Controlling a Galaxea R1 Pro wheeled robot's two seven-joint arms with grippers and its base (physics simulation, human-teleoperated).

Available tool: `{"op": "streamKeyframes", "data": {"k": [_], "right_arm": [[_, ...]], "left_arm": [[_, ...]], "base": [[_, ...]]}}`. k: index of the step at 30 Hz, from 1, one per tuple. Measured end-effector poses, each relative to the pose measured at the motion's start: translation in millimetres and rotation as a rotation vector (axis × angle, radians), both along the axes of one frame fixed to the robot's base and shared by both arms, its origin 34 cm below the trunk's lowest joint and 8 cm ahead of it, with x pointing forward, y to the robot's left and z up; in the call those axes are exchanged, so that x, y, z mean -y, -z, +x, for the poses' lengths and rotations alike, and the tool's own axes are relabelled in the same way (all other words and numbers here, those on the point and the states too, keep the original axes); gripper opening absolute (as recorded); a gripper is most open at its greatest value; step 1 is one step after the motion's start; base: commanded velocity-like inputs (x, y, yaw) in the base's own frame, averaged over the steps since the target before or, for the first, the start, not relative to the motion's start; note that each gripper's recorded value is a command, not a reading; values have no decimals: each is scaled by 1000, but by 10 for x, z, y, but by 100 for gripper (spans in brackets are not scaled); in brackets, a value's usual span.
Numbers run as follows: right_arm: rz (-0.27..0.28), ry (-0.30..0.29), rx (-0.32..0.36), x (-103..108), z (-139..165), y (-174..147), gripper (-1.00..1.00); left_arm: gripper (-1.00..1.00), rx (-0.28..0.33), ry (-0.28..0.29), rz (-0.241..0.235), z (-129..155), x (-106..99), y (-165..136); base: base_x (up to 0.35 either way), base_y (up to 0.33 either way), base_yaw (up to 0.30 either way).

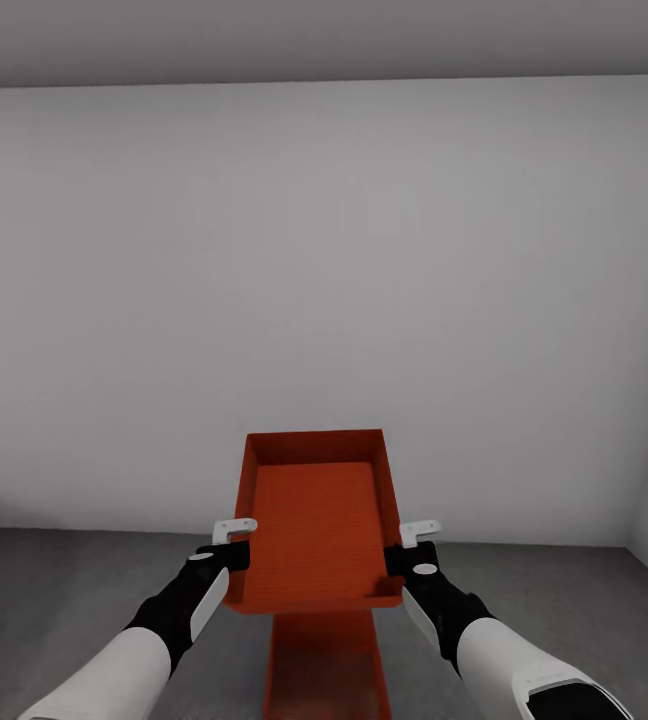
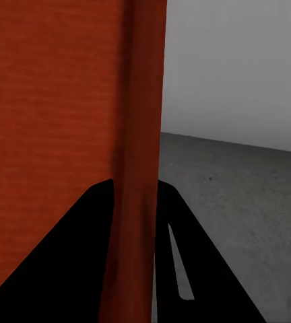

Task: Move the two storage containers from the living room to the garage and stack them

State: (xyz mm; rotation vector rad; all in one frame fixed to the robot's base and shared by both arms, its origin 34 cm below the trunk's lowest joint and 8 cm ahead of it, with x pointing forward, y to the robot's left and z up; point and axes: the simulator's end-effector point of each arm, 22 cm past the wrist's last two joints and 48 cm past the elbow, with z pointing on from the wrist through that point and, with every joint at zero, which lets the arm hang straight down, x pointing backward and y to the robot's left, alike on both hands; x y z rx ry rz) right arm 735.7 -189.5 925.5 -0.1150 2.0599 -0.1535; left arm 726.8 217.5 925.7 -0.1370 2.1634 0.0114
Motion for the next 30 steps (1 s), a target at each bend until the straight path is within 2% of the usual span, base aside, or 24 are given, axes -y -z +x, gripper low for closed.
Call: {"op": "streamKeyframes", "data": {"k": [30], "right_arm": [[0,0,-45,0,-21,287,-100]], "left_arm": [[-100,-45,0,-1,-21,0,285]], "base": [[0,0,0]]}}
